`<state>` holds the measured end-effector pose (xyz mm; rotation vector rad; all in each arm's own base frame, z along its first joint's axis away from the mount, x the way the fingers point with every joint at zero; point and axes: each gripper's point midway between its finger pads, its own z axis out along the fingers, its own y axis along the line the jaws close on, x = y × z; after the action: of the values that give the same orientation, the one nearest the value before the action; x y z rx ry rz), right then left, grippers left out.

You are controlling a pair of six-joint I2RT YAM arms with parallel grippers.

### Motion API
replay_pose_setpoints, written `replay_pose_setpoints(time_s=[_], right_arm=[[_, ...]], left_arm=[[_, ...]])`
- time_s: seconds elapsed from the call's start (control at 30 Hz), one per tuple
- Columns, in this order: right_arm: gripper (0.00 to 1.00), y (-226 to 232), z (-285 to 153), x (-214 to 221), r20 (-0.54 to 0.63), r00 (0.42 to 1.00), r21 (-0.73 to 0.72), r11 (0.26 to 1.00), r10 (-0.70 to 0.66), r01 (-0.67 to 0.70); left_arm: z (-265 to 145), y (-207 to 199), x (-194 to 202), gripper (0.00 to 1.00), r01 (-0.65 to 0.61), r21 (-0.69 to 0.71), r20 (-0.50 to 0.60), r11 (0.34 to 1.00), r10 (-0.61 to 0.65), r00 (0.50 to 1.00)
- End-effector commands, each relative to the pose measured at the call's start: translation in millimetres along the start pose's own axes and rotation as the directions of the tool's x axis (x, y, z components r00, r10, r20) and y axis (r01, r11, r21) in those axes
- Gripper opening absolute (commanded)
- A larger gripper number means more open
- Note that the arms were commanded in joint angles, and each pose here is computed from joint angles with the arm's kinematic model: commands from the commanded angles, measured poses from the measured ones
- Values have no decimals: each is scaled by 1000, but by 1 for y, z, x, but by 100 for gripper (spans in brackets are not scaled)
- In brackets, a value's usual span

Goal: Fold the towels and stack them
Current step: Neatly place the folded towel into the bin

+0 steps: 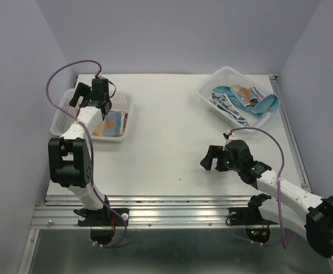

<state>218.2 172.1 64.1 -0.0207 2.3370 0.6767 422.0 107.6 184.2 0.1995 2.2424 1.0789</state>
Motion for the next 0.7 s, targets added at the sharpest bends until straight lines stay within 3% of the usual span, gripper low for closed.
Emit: replay_pose_setpoints(time_s=[0.0,0.2,0.3,0.33,0.37,0.4,0.47,0.5,0.57,0.63,0.67], right_arm=[[100,6,0,-11,48,999,-15,1000,-8,8],[100,13,-10,-23,100,995,-38,999,2,1],[100,16,-16,-34,143,990,-39,999,16,-10],[100,18,-19,-39,153,988,-40,999,26,-20],[100,21,-22,-43,165,986,-44,999,31,-24],[100,23,-25,-47,174,984,-45,999,33,-25],[100,30,-34,-60,206,978,-55,998,31,-20],[100,31,-37,-66,223,974,-47,999,35,-25],[100,36,-46,-82,268,962,-48,998,43,-31],[100,37,-52,-96,312,948,-31,998,68,-62],[100,36,-53,-101,321,944,-19,997,79,-77]], left_arm=[[-13,40,-16,99,120,-108,21,987,-118,993],[-38,79,-60,99,315,-84,93,945,-308,947],[-68,107,-100,99,519,18,156,854,-515,843],[-75,100,-117,99,561,128,163,818,-575,802],[-92,108,-136,99,644,209,175,736,-676,716],[-103,104,-147,99,668,289,171,686,-723,669],[-134,81,-170,99,619,508,187,599,-778,600],[-166,87,-176,99,587,603,214,540,-819,533],[-183,42,-173,99,499,705,240,504,-832,501],[-239,39,-174,99,399,815,276,420,-887,369],[-234,2,-152,99,386,829,237,406,-879,415]])
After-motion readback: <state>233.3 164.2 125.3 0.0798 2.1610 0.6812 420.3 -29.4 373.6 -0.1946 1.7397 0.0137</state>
